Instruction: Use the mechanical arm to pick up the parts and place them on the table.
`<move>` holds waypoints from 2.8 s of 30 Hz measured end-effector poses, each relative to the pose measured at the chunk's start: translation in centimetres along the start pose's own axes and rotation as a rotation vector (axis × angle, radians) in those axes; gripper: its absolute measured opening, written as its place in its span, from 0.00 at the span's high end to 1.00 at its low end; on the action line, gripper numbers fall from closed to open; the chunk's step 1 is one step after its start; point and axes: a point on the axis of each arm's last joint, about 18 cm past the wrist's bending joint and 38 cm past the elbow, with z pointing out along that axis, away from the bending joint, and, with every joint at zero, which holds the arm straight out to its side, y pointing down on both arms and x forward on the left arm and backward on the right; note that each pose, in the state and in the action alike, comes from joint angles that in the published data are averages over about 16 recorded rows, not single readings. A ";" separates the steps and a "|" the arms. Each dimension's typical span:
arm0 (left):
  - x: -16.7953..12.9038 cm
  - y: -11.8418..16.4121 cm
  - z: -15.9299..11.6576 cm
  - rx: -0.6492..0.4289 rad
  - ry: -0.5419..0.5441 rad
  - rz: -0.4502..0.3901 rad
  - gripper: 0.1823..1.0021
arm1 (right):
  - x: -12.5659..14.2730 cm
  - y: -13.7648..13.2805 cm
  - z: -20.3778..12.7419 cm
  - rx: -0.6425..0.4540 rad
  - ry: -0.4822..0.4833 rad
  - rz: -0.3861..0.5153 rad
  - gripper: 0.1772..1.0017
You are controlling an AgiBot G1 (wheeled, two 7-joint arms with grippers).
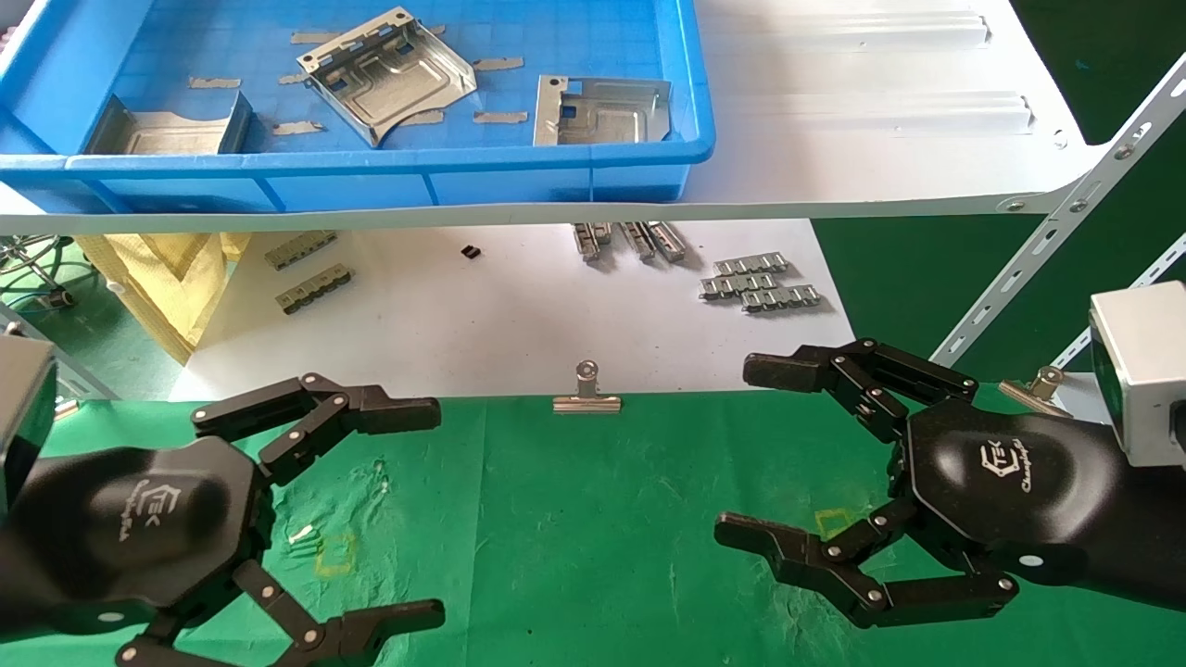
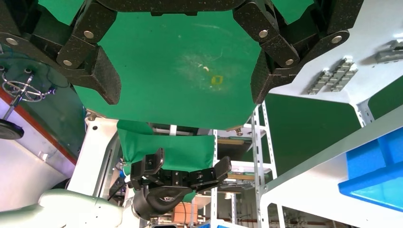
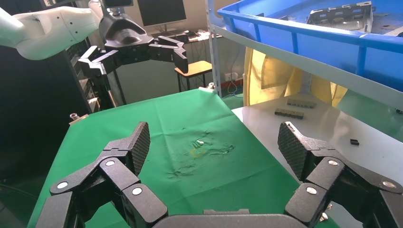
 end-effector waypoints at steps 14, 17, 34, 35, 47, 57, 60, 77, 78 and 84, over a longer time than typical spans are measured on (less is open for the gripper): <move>0.0 0.0 0.0 0.000 0.000 0.000 0.00 | 0.0 0.0 0.0 0.000 0.000 0.000 0.09; 0.0 0.0 0.0 0.000 0.000 0.000 0.00 | 0.0 0.0 0.0 0.000 0.000 0.000 0.12; 0.0 0.0 0.0 0.000 0.000 0.000 0.00 | 0.0 0.0 0.0 0.000 0.000 0.000 0.56; 0.0 0.0 0.0 0.000 0.000 0.000 0.00 | 0.0 0.0 0.0 0.000 0.000 0.000 0.58; -1.8 -1.1 -0.2 -0.016 -0.051 0.052 0.00 | 0.0 0.0 0.0 0.000 0.000 0.000 0.86; -11.6 -5.8 0.0 -0.053 -0.288 0.164 0.00 | 0.0 0.0 0.0 0.000 0.000 0.000 0.97; -16.0 -7.5 0.2 -0.072 -0.400 0.172 0.00 | 0.0 0.0 0.0 0.000 0.000 0.000 0.97; -28.9 -9.7 1.9 -0.293 -0.819 0.092 0.02 | 0.0 0.0 0.0 0.000 0.000 0.000 0.98; -29.0 -9.6 1.9 -0.302 -0.821 0.086 0.03 | 0.0 0.0 0.0 0.000 0.000 0.000 0.98; -29.0 -9.0 1.8 -0.337 -0.820 0.054 0.09 | 0.0 0.0 0.0 0.000 0.000 0.000 0.98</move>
